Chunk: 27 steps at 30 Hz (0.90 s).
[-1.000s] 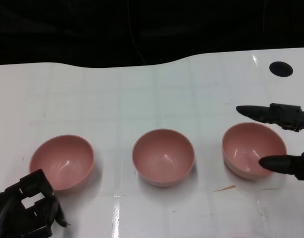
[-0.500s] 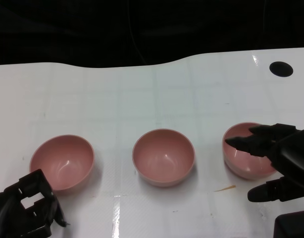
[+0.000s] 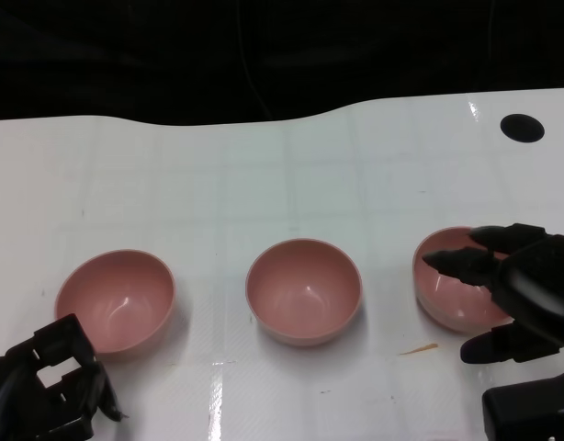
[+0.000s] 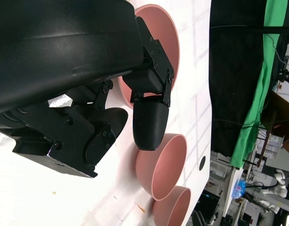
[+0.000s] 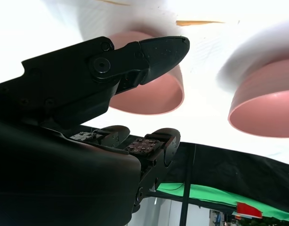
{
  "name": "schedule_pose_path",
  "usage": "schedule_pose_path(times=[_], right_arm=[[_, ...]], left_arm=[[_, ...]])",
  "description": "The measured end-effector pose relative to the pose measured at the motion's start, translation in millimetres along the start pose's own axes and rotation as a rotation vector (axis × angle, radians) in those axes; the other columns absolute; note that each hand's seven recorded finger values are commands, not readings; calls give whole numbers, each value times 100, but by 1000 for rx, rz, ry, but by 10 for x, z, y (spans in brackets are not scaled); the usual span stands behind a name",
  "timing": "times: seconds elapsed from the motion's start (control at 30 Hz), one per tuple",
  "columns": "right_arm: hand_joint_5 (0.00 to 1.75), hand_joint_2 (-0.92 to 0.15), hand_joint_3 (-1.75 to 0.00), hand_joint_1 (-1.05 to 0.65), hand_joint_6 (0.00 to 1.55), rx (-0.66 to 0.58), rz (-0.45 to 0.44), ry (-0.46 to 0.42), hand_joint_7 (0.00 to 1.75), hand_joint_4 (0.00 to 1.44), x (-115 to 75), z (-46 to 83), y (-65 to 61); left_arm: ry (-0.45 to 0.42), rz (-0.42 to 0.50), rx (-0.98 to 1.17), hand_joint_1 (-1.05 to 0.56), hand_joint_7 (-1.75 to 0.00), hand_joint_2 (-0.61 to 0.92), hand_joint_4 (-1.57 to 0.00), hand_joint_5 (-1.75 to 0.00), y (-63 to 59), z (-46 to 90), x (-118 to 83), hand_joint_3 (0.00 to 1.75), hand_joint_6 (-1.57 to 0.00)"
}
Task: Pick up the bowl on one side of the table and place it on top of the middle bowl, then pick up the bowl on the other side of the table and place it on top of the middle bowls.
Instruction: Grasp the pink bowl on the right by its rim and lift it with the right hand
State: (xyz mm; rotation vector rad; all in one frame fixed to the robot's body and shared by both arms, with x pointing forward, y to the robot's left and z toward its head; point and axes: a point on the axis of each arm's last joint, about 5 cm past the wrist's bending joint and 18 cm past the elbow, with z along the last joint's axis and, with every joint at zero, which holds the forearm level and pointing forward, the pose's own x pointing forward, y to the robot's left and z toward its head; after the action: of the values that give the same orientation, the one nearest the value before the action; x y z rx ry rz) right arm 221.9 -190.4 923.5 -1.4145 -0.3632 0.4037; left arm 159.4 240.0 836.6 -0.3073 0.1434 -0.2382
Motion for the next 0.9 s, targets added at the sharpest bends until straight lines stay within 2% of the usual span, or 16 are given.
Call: schedule_pose_path(times=[0.27,0.9], right_arm=[[1,-92,-11,-100,42,-11,0,21,1,40,0,-41,-31],[1,-92,-13,-98,43,-6,81,31,1,42,92,-56,192]], left_arm=[[-3,5,0,0,-162,59,-81,-175,11,6,-7,123,-73],[-10,-5,-11,0,-161,60,-80,-175,20,20,-14,120,-73]])
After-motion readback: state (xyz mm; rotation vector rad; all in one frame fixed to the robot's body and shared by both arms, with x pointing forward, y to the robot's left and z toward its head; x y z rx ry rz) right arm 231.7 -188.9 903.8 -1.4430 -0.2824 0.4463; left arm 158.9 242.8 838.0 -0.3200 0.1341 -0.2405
